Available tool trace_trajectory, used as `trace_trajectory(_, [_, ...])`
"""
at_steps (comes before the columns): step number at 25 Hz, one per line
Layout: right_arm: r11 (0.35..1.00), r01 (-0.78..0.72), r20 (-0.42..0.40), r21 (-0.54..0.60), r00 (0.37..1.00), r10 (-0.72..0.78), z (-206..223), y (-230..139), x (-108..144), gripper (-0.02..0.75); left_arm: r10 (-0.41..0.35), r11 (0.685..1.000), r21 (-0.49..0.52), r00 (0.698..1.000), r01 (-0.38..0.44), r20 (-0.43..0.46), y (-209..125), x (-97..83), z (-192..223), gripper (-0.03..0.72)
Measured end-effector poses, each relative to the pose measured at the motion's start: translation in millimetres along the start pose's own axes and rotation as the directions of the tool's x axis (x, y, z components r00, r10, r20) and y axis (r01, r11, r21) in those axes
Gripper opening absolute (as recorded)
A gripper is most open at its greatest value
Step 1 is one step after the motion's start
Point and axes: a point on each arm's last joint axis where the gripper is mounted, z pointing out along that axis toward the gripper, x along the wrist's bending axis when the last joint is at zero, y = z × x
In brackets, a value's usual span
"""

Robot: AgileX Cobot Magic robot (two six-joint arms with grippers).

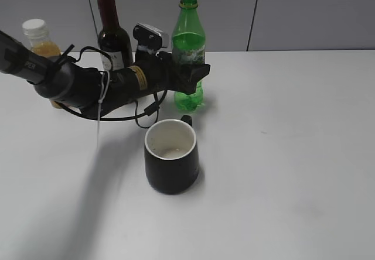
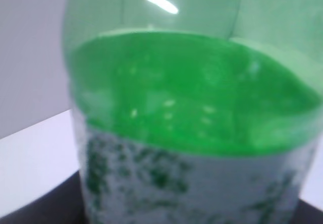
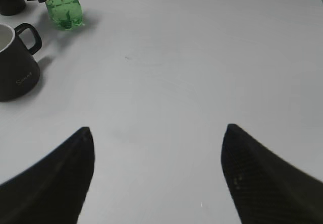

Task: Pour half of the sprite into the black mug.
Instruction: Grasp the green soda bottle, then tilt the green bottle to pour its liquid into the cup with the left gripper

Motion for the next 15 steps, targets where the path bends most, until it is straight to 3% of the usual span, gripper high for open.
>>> trace_trajectory(5, [1.000, 0.000, 0.000, 0.000, 1.000, 0.000, 0, 0, 0, 0.592, 0.004, 1.000, 0.013, 1.000, -0.004, -0.009, 4, 0.2, -1, 0.449])
trace_trajectory(10, [1.000, 0.000, 0.000, 0.000, 1.000, 0.000, 0, 0, 0, 0.592, 0.035, 0.996, 0.089, 0.998, -0.031, -0.043, 18, 0.4, -8, 0.449])
trace_trajectory(15, [1.000, 0.000, 0.000, -0.001, 1.000, 0.000, 0, 0, 0, 0.592, 0.027, 0.998, 0.058, 0.999, -0.024, -0.038, 39, -9.0, -32, 0.449])
